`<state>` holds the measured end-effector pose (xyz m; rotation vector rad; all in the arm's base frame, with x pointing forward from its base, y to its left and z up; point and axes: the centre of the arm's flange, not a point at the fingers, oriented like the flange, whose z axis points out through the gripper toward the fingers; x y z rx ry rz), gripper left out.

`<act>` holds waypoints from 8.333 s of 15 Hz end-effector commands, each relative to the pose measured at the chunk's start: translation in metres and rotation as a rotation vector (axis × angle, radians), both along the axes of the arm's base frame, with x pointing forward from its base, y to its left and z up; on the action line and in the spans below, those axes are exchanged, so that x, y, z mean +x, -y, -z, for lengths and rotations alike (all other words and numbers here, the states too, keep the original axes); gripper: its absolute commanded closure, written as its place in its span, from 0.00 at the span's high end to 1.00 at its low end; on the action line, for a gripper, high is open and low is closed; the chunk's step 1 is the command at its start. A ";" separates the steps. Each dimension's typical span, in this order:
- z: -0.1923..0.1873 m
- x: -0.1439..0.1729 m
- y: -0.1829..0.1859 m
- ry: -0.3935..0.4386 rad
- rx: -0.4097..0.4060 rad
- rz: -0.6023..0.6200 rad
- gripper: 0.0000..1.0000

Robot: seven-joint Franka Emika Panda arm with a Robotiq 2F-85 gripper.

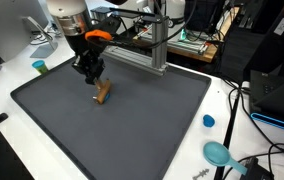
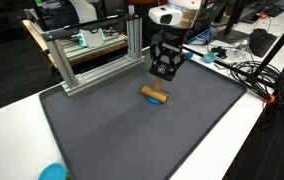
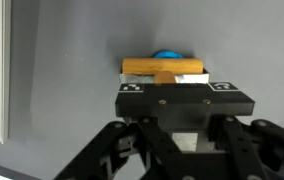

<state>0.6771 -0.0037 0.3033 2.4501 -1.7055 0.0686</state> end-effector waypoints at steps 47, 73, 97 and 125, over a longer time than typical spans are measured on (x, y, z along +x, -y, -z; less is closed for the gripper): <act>-0.081 -0.031 -0.032 0.060 -0.131 -0.552 0.47; -0.041 -0.041 0.030 0.059 0.098 -1.029 0.22; 0.026 -0.023 0.035 -0.197 0.029 -1.014 0.22; 0.039 -0.010 0.046 -0.410 0.145 -0.999 0.22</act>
